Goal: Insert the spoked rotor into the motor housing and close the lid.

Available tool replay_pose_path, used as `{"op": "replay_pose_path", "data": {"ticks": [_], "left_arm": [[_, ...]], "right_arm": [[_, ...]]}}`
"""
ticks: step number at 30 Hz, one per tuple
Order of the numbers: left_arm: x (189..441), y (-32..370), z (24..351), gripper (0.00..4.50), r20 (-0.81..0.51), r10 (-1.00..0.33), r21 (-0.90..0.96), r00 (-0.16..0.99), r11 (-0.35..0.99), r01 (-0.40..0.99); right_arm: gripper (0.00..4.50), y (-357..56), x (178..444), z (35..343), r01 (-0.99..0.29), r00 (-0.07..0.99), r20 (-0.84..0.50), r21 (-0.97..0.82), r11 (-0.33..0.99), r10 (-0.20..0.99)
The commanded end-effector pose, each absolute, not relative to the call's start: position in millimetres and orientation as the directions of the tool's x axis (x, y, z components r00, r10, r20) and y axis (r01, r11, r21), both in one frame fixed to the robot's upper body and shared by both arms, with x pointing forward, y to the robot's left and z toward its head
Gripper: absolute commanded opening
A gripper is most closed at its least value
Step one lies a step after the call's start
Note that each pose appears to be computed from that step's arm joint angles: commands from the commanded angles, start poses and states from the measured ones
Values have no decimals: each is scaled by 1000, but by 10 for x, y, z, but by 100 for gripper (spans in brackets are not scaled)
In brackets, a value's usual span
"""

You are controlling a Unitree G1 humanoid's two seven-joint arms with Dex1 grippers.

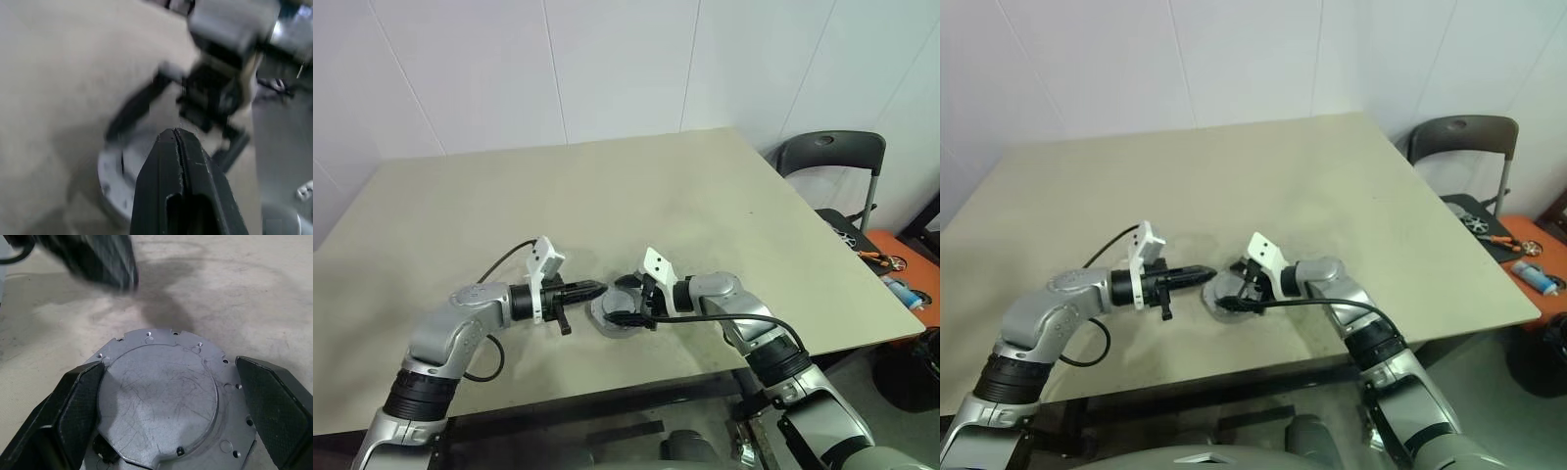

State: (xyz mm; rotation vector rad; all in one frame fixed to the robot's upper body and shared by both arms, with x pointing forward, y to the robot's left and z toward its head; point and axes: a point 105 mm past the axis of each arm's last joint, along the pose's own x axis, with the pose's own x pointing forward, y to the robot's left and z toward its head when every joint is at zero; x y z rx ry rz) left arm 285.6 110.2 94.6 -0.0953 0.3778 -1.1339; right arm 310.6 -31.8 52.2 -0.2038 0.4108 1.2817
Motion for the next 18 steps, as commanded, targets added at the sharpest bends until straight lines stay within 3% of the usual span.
{"op": "replay_pose_path", "data": {"ticks": [1, 14, 18], "left_arm": [[2881, 1122, 844, 0, -276, -890, -241, 362, 429, 871], [2886, 1279, 441, 0, -350, -873, -265, 341, 441, 857], [2918, 1296, 400, 0, -344, -873, -265, 346, 444, 856]], "right_arm": [[447, -603, 3003, -55, -908, 228, -599, 154, 390, 768], [447, -608, 2977, -60, -902, 229, -593, 170, 398, 772], [447, -611, 2818, -95, -926, 150, -612, 188, 328, 776]]}}
